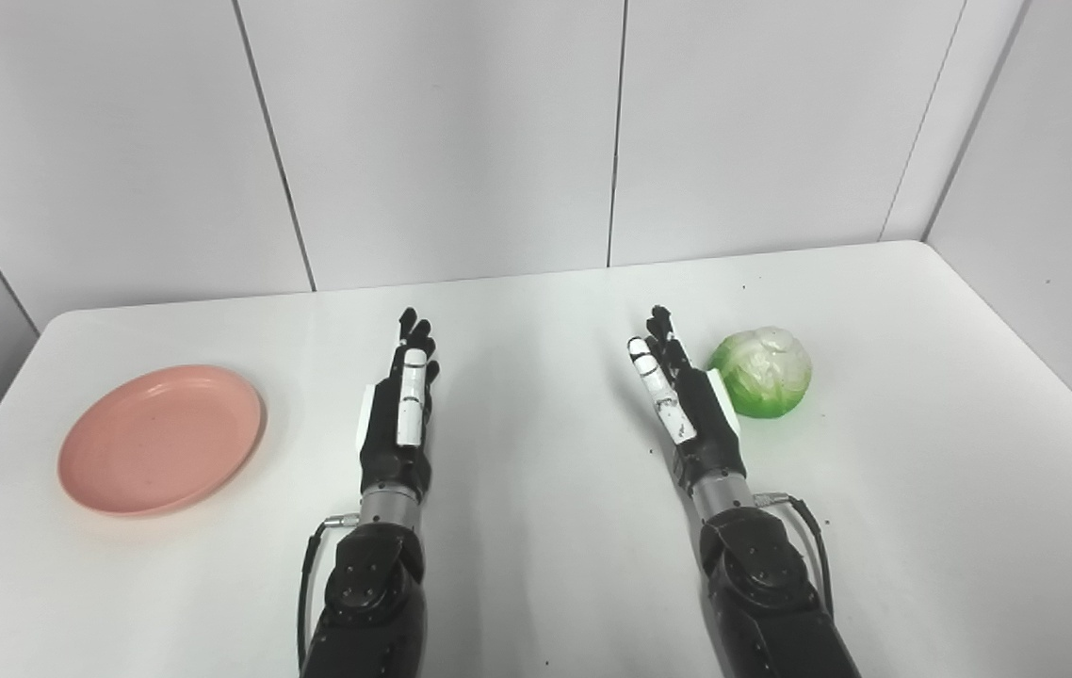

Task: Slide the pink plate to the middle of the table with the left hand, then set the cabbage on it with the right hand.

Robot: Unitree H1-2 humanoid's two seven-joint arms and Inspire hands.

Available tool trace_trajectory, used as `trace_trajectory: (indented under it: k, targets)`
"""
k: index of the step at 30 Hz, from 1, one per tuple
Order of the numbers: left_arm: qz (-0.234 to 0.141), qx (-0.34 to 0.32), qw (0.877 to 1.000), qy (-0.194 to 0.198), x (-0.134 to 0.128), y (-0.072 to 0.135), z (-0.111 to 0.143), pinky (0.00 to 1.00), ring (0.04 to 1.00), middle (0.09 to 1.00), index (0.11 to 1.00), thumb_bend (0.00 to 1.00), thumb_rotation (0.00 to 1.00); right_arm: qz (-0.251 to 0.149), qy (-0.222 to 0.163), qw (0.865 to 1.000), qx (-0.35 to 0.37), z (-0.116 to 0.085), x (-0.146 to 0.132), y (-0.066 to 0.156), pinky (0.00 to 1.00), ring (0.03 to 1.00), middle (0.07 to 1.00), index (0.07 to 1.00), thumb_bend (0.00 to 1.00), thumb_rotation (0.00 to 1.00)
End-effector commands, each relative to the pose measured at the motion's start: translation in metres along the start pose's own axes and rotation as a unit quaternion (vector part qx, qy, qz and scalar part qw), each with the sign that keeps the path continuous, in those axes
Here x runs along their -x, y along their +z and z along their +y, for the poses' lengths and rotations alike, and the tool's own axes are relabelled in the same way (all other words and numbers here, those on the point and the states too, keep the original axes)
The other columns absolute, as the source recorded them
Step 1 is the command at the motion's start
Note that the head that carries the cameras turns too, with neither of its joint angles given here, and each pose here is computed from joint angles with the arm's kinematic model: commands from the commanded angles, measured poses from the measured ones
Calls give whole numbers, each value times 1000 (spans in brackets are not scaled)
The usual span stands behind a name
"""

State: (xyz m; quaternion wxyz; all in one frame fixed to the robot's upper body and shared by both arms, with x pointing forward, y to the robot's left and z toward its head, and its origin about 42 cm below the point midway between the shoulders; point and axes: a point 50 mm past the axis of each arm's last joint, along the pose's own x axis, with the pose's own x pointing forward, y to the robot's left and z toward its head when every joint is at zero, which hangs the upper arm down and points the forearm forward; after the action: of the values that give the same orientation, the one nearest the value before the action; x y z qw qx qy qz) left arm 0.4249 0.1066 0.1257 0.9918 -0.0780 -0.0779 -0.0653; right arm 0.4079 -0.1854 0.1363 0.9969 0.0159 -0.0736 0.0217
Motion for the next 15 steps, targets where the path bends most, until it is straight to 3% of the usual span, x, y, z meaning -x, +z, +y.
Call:
trace_trajectory:
  k: [1,5,9,15]
  targets:
    - [0,-7,1000,-3,-1,3,-4,1000,1000,1000,1000,656,1000,-60,6,998,0,3,-10,22,1000,1000,1000,1000,612,837]
    - [-22,-13,1000,-3,1,-1,-4,1000,1000,1000,1000,626,1000,-56,7,998,-10,3,-9,22,1000,1000,1000,1000,613,807]
    - [-10,-30,999,-10,0,-2,-1,1000,1000,1000,1000,649,1000,-52,8,998,-17,4,-7,24,1000,1000,1000,1000,600,807]
    - [4,6,1000,-28,2,6,-1,1000,1000,1000,1000,676,1000,-50,4,998,-46,10,-3,28,1000,1000,1000,1000,633,758]
